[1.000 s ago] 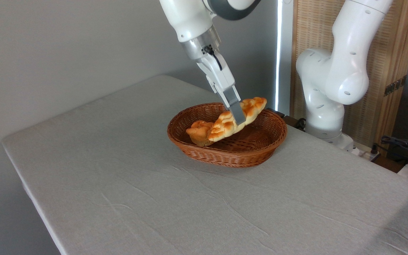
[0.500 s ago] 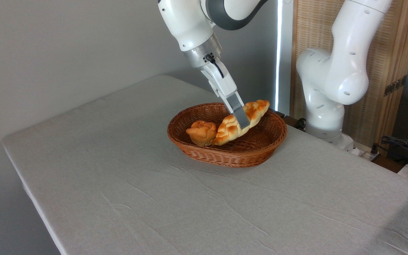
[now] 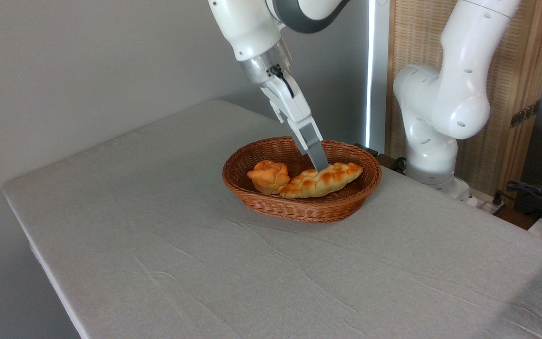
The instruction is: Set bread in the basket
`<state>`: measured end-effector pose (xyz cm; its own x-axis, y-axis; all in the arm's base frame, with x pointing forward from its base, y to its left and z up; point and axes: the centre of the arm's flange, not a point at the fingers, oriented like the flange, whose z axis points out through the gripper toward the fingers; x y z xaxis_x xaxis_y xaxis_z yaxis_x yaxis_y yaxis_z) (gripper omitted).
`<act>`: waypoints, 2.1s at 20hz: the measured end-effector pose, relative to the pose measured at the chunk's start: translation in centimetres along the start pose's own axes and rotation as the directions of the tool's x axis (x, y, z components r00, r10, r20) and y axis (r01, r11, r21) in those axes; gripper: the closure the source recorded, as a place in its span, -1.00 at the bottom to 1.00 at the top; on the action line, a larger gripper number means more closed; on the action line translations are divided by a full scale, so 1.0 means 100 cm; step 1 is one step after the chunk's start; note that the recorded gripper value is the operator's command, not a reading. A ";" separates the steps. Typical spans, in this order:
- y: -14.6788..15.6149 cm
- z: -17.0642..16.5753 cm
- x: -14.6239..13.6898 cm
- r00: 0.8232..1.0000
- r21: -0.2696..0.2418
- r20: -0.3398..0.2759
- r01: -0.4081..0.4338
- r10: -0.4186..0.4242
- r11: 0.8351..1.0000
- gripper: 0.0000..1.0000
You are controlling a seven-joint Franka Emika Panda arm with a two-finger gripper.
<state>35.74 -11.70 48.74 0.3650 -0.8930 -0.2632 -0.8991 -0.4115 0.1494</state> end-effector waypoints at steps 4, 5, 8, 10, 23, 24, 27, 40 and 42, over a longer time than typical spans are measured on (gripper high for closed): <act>-0.025 -0.059 -0.010 0.993 0.069 -0.106 0.063 -0.055 0.996 -1.00; -0.031 -0.071 -0.011 0.990 0.081 -0.125 0.075 -0.064 0.994 -1.00; -0.072 -0.125 -0.017 0.970 0.119 -0.210 0.146 -0.119 0.982 -1.00; -0.100 -0.148 -0.021 0.950 0.101 -0.271 0.191 -0.158 0.976 -1.00; -0.157 -0.172 -0.037 0.884 0.015 -0.358 0.328 -0.301 0.945 -1.00; -0.155 -0.170 -0.034 0.890 0.009 -0.343 0.323 -0.301 0.946 -1.00; -0.155 -0.166 -0.030 0.898 -0.002 -0.320 0.319 -0.303 0.948 -1.00; -0.177 -0.154 -0.054 0.878 -0.031 -0.308 0.375 -0.365 0.927 -1.00; -0.177 -0.154 -0.052 0.881 -0.028 -0.308 0.369 -0.359 0.929 -1.00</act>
<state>53.44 -2.59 62.19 0.7190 -0.6950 0.0083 -0.6938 -0.7170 0.0678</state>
